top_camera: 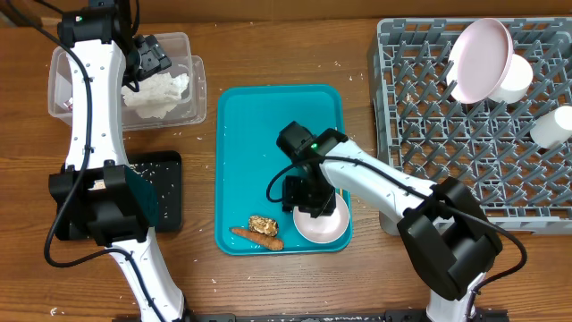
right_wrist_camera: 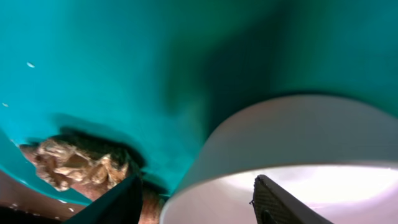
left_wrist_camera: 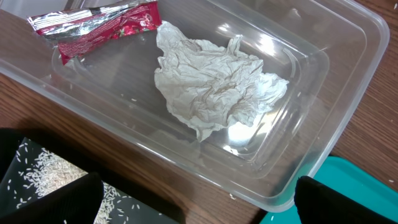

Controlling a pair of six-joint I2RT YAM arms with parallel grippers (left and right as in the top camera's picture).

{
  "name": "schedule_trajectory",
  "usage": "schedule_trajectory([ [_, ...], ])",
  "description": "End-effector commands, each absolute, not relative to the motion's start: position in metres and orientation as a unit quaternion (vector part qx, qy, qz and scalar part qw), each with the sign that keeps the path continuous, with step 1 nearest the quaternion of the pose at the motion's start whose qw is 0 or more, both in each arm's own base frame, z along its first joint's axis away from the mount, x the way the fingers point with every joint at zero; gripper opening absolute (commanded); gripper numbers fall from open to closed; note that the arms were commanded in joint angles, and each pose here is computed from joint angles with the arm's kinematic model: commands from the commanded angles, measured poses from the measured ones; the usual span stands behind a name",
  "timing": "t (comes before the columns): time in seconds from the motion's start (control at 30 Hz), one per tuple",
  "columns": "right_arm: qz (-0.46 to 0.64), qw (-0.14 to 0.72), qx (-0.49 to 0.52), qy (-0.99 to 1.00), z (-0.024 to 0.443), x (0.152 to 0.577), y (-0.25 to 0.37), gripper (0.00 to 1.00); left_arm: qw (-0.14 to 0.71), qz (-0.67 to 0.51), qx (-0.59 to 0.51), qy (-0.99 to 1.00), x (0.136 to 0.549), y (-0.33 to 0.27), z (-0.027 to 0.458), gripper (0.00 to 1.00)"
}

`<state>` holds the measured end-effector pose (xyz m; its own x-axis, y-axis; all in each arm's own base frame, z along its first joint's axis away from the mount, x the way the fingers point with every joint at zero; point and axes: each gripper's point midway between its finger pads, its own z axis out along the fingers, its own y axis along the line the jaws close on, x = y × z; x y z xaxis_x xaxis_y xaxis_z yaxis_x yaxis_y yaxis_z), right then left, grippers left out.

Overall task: Sort waste into correct bins and load items into the dishwasher
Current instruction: 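Return the right gripper to the tray and grasp the small white bowl, then carry the small bowl with the right gripper and place it in the rack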

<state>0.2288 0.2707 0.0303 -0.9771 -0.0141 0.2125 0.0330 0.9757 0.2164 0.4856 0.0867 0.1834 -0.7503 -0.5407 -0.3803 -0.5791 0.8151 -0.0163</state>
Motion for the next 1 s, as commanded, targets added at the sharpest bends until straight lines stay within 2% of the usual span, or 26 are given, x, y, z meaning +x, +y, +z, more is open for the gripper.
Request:
schedule_trajectory([
  [0.0, -0.109, 0.106, -0.007, -0.988, 0.031, 0.224, 0.274, 0.55, 0.182, 0.059, -0.304, 0.933, 0.486, 0.086, 0.177, 1.00],
  [0.13, -0.108, 0.107, -0.008, -0.988, 0.031, 0.223, 0.274, 0.43, 0.182, 0.059, -0.304, 0.933, 0.486, 0.086, 0.177, 1.00],
  [0.27, -0.112, 0.109, -0.008, -0.988, 0.032, 0.223, 0.275, 0.25, 0.182, 0.059, -0.304, 0.933, 0.486, 0.086, 0.177, 1.00],
  [0.43, -0.127, 0.118, -0.007, -0.985, 0.038, 0.222, 0.282, 0.08, 0.182, 0.059, -0.304, 0.933, 0.486, 0.086, 0.177, 1.00],
  [0.57, -0.159, 0.115, 0.005, -0.981, 0.056, 0.230, 0.294, 0.04, 0.182, 0.059, -0.304, 0.933, 0.486, 0.086, 0.177, 1.00],
  [0.77, -0.184, 0.093, 0.040, -0.978, 0.092, 0.252, 0.297, 0.04, 0.182, 0.059, -0.304, 0.933, 0.486, 0.086, 0.177, 1.00],
  [0.97, -0.199, 0.052, 0.046, -0.977, 0.156, 0.290, 0.252, 0.04, 0.182, 0.059, -0.304, 0.933, 0.486, 0.086, 0.177, 1.00],
])
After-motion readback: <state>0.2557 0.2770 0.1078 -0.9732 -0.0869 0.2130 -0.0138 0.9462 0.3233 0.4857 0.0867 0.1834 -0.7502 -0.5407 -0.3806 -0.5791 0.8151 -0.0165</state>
